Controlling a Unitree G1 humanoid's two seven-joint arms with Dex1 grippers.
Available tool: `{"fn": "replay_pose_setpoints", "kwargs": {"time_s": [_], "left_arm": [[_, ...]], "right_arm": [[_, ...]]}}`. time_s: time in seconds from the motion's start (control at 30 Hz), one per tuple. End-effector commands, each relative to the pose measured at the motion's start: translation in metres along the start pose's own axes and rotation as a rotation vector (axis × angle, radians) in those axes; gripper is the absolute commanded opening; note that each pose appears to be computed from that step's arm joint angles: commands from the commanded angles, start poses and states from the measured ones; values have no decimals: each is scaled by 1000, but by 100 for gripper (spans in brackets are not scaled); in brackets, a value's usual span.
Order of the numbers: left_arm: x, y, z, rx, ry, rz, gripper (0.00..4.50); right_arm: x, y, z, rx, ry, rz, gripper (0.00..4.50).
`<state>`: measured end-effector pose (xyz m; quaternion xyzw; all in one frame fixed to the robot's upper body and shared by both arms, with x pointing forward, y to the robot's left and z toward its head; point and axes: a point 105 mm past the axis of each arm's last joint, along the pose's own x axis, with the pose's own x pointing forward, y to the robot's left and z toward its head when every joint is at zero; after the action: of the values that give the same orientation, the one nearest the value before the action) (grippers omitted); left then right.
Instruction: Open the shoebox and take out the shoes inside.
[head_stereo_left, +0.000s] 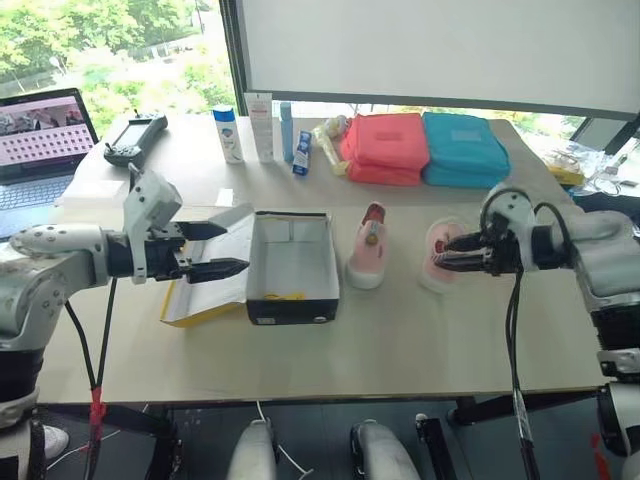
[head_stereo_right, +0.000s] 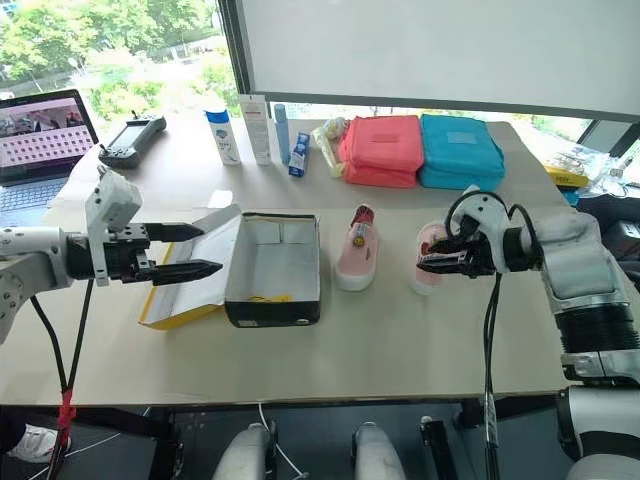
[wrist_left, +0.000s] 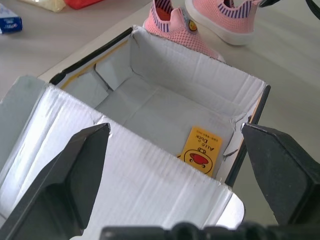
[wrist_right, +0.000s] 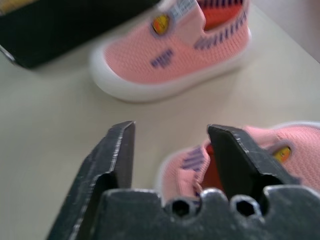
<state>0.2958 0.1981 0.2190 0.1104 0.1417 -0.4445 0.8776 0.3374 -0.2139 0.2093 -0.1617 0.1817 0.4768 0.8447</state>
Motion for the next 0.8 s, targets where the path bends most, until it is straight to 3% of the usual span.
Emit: {"fn": "replay_pose_setpoints", "kwargs": {"time_s": [0.03, 0.13, 0.23, 0.27, 0.37, 0.47, 0.6, 0.8], "left_arm": [[-19, 2, 10, 5, -66, 60, 450], [-37, 20, 0, -26, -174, 221, 450], [-64, 58, -21, -42, -309, 585, 450], [-83, 74, -28, -51, -395, 786, 450], [-99, 83, -64, -79, -352, 1033, 450], [-83, 76, -89, -98, -253, 1031, 450], [-66, 66, -109, -155, -278, 1047, 450], [-55, 28, -148, -159, -280, 1122, 450]], "right_arm": [[-34, 11, 22, 48, -104, 22, 430], [-48, -22, 3, 93, -149, -213, 449], [-66, -68, -39, 133, -142, -594, 449], [-76, -85, -57, 153, -128, -776, 449], [-85, -97, -84, 153, -145, -1034, 449], [-79, -98, -95, 244, -241, -1159, 449], [-47, -87, -104, 218, -300, -1164, 449], [-18, -72, -139, 308, -222, -1159, 449]]}}
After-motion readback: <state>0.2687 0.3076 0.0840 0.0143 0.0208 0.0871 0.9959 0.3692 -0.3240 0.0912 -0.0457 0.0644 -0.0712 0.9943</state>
